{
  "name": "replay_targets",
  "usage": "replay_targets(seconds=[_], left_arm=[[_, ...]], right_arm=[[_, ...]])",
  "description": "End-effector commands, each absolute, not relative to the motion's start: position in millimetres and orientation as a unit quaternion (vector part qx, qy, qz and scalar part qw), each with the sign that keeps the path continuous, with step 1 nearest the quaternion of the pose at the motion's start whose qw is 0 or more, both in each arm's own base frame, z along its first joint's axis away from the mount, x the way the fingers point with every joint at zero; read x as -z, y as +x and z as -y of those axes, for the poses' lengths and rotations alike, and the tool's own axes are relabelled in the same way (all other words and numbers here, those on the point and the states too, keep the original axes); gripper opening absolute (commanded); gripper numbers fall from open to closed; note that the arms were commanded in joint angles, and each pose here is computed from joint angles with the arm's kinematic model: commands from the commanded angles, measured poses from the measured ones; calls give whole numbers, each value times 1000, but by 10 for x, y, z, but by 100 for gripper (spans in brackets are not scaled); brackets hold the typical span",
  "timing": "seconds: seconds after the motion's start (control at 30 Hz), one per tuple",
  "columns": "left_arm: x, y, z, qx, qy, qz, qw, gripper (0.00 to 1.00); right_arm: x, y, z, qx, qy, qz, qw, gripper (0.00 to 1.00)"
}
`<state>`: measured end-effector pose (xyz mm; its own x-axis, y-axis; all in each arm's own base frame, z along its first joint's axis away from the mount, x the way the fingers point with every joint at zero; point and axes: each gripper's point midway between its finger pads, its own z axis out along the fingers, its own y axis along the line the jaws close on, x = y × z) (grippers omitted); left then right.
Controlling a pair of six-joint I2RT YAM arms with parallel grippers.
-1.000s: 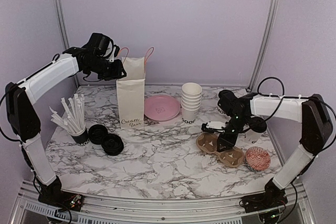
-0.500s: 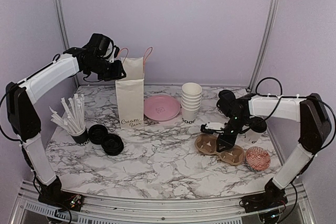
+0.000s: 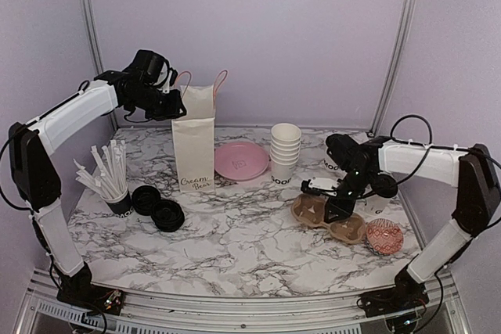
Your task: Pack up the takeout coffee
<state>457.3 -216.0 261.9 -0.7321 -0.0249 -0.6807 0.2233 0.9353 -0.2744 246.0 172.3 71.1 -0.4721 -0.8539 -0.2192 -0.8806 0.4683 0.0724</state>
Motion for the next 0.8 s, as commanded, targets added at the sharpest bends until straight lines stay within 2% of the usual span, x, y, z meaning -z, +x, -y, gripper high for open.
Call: replay_targets(seconds=[0.0,0.23,0.4,0.6,0.77], left_arm=[[-2707,4542,2091,167,52,-914,365,23],[-2791,4554,2144,181,56,-910,370,8],[-3121,4517,2230,211,67,-892,393,0],[-3779,4338,2201,231,78,-858,453,0],[-4116,4078,2183,260,94,-838,470,0]], right_arm=[[-1003,2461,-1840,-107,-520,-839,117,19],[-1308,2507,-1906,-134,-513,-833,158,17],[-1771,2672,-1937,-186,-485,-828,211,17],[-2561,2778,-2025,-234,-485,-785,307,17],[-3249,2771,-2166,-259,-505,-728,386,17]])
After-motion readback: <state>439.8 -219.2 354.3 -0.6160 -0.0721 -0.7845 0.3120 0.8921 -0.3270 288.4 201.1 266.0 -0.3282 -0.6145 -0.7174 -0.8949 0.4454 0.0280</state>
